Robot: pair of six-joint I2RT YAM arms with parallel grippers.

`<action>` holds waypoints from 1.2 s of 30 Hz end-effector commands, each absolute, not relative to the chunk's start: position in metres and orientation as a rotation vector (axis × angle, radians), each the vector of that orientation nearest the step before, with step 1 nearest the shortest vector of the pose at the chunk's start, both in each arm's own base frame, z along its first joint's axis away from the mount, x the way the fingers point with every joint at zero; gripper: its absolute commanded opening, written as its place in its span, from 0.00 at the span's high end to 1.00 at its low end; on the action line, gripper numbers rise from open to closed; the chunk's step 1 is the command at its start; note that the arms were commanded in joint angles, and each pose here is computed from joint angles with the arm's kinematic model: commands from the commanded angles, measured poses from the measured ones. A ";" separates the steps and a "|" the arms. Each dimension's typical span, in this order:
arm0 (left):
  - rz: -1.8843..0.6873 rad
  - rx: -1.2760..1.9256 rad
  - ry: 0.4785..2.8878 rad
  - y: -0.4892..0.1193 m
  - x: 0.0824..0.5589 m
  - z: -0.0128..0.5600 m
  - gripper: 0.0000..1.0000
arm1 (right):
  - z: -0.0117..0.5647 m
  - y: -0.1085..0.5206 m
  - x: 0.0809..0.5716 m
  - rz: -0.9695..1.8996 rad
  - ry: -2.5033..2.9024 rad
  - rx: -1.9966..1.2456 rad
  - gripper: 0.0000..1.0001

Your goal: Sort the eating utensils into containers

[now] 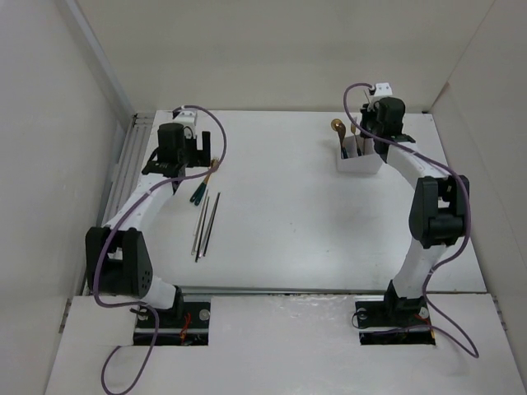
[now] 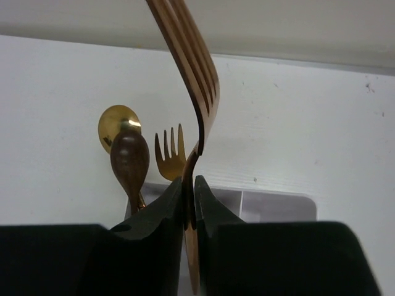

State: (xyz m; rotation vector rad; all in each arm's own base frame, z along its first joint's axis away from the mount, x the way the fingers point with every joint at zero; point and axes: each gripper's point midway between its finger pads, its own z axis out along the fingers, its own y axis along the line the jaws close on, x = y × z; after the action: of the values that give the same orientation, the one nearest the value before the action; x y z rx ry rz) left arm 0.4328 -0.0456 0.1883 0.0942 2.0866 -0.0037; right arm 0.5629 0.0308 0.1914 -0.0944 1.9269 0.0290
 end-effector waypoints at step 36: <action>0.082 0.579 2.337 -0.033 0.433 0.053 0.57 | 0.285 0.030 0.514 0.069 1.783 -0.078 0.62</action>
State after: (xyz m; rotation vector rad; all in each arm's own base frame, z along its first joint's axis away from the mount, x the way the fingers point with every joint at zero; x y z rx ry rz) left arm 0.4405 -0.0220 0.0335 0.5524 2.3858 0.1169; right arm 0.5197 0.0278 0.2664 -0.0791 1.8281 0.0566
